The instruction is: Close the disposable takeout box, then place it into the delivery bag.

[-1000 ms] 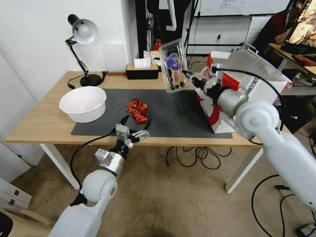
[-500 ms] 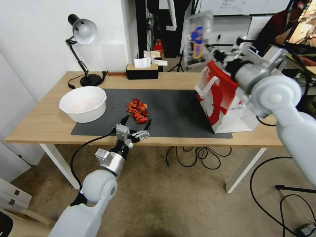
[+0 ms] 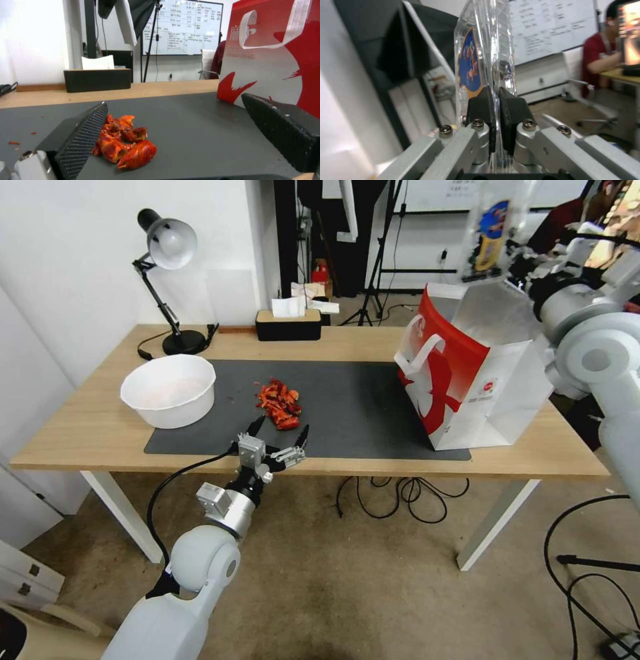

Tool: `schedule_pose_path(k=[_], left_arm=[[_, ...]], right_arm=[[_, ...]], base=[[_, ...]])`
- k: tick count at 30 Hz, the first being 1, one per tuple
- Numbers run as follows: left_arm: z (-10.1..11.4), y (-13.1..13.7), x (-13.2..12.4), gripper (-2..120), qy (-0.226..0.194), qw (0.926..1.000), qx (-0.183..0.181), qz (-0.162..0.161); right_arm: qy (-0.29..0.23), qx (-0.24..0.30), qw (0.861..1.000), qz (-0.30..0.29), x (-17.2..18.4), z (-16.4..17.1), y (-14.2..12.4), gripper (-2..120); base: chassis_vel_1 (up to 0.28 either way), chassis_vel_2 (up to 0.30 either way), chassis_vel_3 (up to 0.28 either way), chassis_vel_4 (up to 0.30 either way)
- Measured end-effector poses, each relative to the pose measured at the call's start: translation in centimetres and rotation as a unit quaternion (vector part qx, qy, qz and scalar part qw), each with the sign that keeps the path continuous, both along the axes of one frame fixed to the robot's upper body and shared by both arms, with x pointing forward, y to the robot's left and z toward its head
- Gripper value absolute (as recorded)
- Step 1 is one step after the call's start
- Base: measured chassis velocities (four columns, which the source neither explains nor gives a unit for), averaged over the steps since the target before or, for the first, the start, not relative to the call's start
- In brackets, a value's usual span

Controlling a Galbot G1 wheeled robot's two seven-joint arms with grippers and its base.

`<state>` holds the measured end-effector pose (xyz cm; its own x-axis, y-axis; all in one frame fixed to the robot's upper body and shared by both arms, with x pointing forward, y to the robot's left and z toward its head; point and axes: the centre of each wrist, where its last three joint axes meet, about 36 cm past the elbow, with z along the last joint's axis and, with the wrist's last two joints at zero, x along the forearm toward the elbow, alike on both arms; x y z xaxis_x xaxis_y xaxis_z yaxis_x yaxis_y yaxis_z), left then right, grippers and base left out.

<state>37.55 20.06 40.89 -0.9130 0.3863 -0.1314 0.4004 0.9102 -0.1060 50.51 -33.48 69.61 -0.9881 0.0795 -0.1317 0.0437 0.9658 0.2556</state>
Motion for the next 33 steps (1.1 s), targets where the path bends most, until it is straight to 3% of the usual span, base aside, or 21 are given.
schedule_pose_path(k=[9,22,29,33], left_arm=[[0.1,0.0,0.1,100,-0.001,1.0,0.001,-0.002],[-0.2,-0.4,-0.2,100,0.003,1.0,0.001,-0.007],[-0.6,-0.8,-0.3,100,0.008,0.9999,-0.002,-0.008],[-0.6,-0.8,-0.2,100,0.008,0.9999,-0.001,-0.008]], right_arm=[[0.028,-0.003,0.999,-0.014,-1.2,-2.0,0.4,2],[0.09,0.058,0.994,-0.011,-2.9,-4.5,1.3,2],[0.099,0.07,0.993,-0.011,-2.8,-4.9,1.3,2],[0.101,0.072,0.992,-0.009,-2.8,-5.1,1.4,15]], base=[[0.0,0.0,0.0,0.0],[0.0,0.0,0.0,0.0],[0.0,0.0,0.0,0.0],[0.0,0.0,0.0,0.0]])
